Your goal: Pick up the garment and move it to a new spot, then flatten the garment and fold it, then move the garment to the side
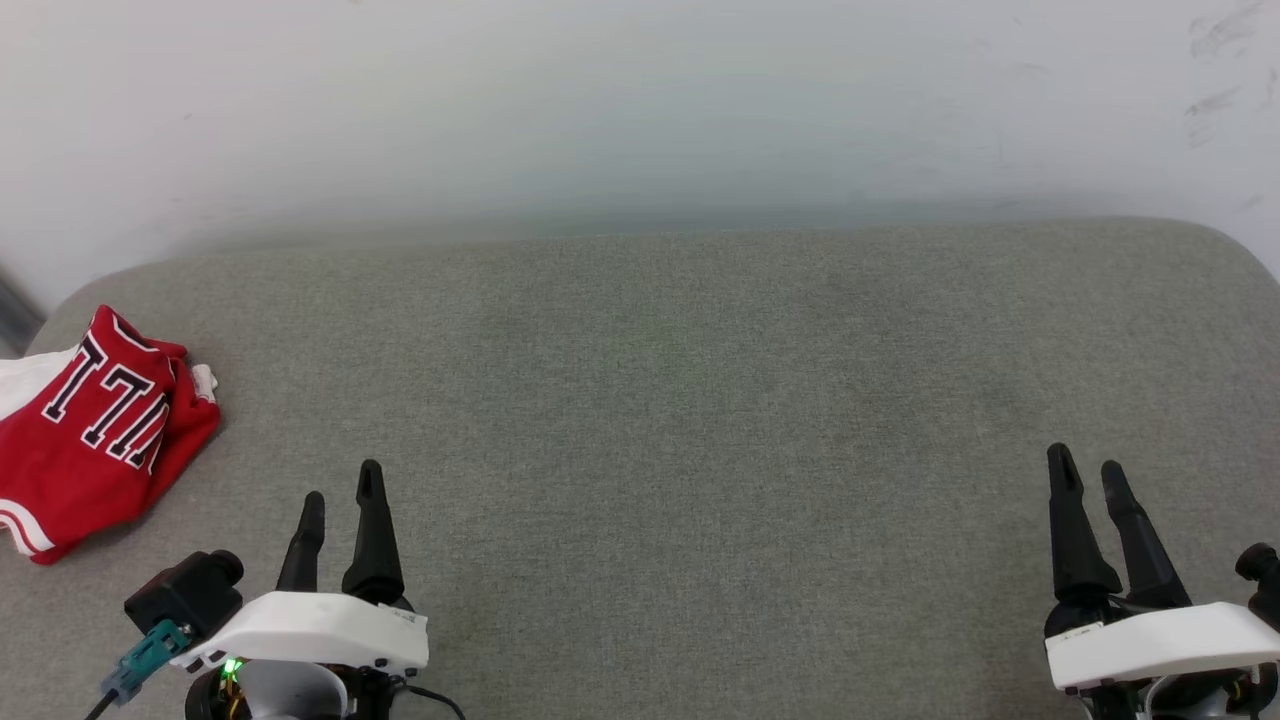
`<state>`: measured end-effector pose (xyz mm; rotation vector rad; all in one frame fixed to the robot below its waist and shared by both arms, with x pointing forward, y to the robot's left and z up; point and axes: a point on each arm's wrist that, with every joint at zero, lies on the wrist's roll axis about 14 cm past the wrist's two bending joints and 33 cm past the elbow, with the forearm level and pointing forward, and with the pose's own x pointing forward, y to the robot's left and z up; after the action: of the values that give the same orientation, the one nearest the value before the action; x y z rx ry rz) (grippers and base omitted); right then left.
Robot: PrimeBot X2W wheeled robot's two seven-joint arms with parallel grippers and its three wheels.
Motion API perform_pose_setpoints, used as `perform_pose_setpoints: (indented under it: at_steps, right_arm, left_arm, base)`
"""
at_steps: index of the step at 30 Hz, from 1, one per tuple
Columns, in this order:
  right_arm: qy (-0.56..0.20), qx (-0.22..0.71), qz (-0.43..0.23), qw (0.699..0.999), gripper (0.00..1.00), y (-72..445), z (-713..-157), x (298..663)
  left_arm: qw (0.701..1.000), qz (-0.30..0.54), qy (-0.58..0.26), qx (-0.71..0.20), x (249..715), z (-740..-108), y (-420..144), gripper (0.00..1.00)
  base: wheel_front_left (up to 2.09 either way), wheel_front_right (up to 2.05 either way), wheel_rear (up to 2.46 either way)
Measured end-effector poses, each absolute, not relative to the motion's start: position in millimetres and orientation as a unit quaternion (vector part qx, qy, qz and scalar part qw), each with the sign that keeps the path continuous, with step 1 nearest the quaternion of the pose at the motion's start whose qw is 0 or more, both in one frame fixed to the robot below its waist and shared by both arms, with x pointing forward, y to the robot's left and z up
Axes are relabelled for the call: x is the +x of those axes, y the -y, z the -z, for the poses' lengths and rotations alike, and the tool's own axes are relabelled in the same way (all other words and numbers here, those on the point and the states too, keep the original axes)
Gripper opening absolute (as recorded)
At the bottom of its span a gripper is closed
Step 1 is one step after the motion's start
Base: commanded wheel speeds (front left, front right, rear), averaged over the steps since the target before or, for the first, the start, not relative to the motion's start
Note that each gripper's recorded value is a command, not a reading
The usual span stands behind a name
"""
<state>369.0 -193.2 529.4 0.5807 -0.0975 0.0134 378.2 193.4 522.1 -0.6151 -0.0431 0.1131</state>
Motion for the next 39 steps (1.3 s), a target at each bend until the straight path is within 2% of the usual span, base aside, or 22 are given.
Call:
perform_pose_setpoints:
  at_steps: [17, 39]
  right_arm:
    - [0.065, 0.199, -0.021, 0.978, 1.00, 185.2, -536.2, 366.4]
    - [0.070, 0.119, -0.026, 0.990, 1.00, 182.0, -532.3, 358.5]
  left_arm:
    - [0.976, -0.038, 0.045, -0.209, 374.7, -530.8, -183.7, 1.00]
    - [0.990, -0.017, 0.071, -0.124, 368.6, -536.7, -177.3, 1.00]
  base:
    - [0.00, 0.00, 0.00]
    - [0.00, 0.00, 0.00]
